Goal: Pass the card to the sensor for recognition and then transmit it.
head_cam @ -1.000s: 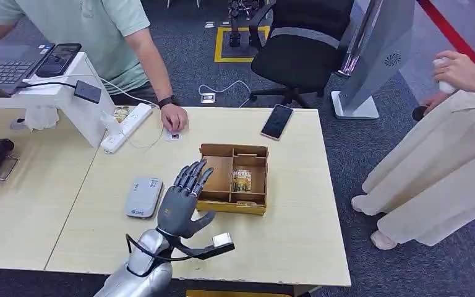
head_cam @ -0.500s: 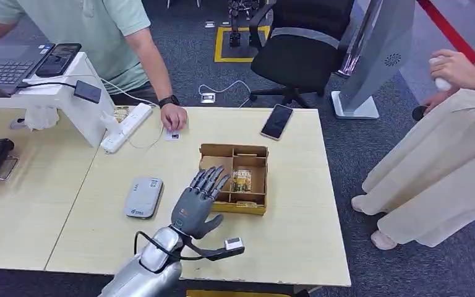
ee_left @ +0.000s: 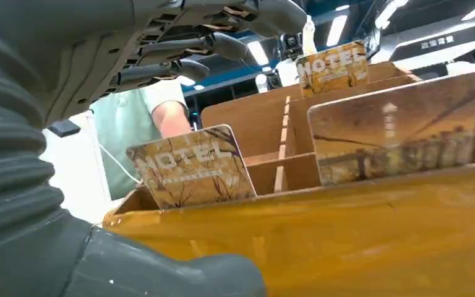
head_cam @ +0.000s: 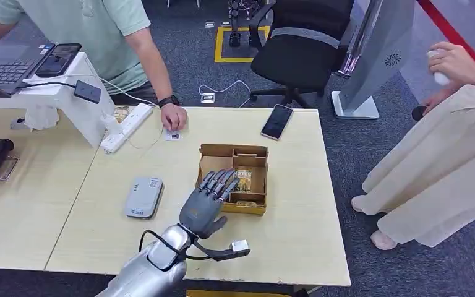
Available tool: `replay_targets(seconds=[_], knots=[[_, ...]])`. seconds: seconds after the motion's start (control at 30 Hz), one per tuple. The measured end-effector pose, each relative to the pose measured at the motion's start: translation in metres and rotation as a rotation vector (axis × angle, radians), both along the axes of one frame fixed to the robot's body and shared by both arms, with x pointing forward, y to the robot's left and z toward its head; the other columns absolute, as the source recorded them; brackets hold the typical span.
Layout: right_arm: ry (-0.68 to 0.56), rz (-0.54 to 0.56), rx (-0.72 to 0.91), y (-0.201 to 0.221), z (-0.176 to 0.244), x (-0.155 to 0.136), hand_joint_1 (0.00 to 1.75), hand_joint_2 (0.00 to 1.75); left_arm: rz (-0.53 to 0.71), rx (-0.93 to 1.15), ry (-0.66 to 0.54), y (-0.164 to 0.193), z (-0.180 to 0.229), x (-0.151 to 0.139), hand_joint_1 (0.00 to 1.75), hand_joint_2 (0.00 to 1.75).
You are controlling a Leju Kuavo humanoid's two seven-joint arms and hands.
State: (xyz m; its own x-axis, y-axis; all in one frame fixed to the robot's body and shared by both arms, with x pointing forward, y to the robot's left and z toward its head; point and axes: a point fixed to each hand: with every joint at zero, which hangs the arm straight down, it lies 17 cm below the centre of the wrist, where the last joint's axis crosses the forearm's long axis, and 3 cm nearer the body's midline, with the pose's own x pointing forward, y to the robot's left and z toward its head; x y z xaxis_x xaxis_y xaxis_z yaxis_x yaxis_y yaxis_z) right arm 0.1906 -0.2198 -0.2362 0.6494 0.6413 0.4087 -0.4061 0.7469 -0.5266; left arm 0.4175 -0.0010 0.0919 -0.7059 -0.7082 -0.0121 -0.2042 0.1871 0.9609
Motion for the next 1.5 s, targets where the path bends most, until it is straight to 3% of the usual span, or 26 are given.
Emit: replay_targets(seconds=[0.73,1.5], knots=[[-0.006,-0.003,-0.003,0.000,0.001,0.001,0.00,1.75,0.024,-0.029,-0.020,0.000,0.018,0.015,0.00,1.75],[-0.005,-0.017,-0.002,-0.001,0.001,0.000,0.00,1.75,0.010,-0.001,0.026,0.018,0.004,0.018,0.00,1.75]])
